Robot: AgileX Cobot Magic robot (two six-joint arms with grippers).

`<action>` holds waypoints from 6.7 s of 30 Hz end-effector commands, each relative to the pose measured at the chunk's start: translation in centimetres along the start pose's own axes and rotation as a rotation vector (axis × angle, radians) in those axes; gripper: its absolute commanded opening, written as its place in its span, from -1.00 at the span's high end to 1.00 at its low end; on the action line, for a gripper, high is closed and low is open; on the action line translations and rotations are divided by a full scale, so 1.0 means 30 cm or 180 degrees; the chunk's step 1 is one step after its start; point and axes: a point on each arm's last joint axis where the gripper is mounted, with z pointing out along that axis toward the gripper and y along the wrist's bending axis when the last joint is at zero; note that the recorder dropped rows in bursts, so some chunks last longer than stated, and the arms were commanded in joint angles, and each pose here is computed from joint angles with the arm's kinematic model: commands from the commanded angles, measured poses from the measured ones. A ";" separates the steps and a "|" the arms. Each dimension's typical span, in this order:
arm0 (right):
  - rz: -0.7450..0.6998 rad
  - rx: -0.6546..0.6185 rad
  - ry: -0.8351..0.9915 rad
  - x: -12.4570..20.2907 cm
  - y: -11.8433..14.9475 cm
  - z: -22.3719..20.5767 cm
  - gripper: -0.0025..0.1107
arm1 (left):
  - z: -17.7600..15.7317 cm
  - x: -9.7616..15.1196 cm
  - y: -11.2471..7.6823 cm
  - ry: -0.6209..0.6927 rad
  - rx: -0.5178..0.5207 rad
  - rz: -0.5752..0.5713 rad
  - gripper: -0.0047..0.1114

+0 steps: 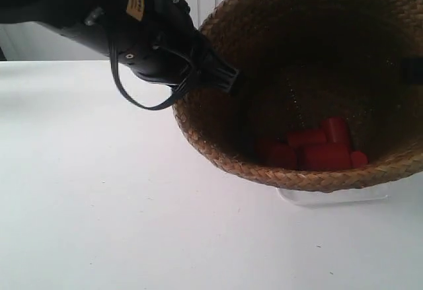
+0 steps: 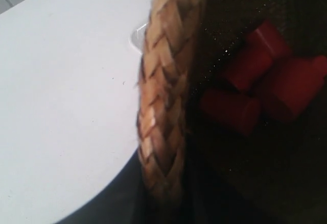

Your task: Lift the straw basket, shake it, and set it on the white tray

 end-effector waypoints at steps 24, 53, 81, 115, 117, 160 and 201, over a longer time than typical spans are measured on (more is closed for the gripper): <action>-0.0050 0.0736 0.0978 -0.151 -0.173 0.496 0.96 | 0.322 -0.142 0.129 0.0273 0.0434 -0.0094 0.92; -0.0226 0.0511 0.0773 -0.164 -0.143 0.552 -0.40 | 0.387 -0.145 0.142 0.0116 0.0471 -0.0177 -0.17; 0.0315 -0.0093 -0.0674 -0.322 -0.130 0.378 -0.25 | 0.139 -0.300 0.174 -0.0667 0.0155 0.0168 -0.17; 0.1502 -0.0795 -0.3098 0.120 -0.328 -0.492 0.14 | -0.370 0.482 0.139 -0.2434 0.0134 0.0049 -0.17; 0.1539 -0.0756 -0.3113 0.146 -0.336 -0.506 0.14 | -0.373 0.522 0.140 -0.2482 0.0117 0.0076 -0.17; 0.2118 -0.0596 -0.2403 0.247 -0.362 -0.489 0.14 | -0.152 1.015 0.131 -0.1073 0.0299 -0.0506 -0.17; 0.2217 -0.0428 -0.1974 0.289 -0.367 -0.469 0.14 | -0.291 1.013 0.246 -0.2416 -0.1401 -0.1151 -0.17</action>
